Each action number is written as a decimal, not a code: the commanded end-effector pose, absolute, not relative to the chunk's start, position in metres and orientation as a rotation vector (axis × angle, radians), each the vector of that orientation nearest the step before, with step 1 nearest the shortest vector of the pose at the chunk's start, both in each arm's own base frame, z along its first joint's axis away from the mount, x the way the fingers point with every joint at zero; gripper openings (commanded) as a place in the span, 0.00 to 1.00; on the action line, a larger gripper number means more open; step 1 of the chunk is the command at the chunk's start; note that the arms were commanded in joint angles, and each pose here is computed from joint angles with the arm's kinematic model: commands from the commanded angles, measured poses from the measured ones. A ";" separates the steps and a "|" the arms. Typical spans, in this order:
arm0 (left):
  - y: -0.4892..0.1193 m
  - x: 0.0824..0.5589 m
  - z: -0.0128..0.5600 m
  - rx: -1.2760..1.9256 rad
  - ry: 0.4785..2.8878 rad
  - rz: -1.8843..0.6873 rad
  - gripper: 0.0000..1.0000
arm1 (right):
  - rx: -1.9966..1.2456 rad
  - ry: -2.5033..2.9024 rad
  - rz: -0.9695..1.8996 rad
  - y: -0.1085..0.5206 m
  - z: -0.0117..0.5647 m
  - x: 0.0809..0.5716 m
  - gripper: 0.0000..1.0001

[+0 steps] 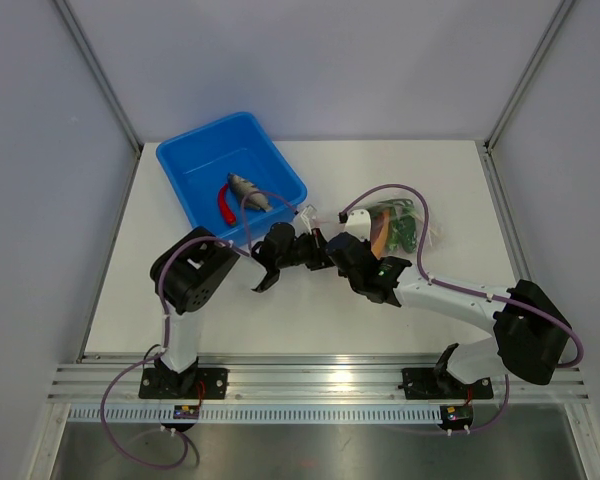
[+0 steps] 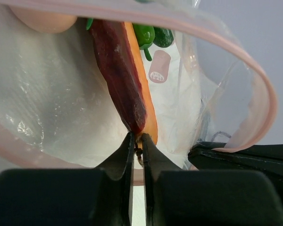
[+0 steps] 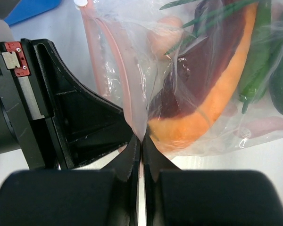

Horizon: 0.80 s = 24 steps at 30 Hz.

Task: Open the zip-top bag and remove the fake food
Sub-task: Pick up the food from the zipper food storage bag.

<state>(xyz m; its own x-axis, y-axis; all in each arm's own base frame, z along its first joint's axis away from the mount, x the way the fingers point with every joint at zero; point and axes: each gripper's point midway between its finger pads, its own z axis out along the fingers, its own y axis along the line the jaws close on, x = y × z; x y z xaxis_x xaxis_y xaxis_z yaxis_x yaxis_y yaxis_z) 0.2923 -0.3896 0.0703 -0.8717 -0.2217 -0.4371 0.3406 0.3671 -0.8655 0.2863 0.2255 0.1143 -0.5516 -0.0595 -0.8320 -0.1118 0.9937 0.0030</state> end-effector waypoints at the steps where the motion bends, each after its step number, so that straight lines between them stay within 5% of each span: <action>1: -0.386 0.310 0.104 0.110 1.998 -1.515 0.02 | -0.055 2.111 0.098 0.225 0.130 0.289 0.05; 24: -0.341 0.340 0.125 0.100 1.985 -1.205 0.00 | 0.008 2.143 -0.093 0.211 0.113 0.297 0.00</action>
<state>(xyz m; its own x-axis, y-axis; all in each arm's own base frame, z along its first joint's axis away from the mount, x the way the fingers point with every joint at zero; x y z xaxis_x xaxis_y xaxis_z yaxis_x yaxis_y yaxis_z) 0.3367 -0.3521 0.1176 -0.7265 -0.3145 -0.6110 0.4177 0.5040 -0.7560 0.2864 0.2116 0.0989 -0.5825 -0.0618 -0.8105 -0.0262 0.9980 -0.0573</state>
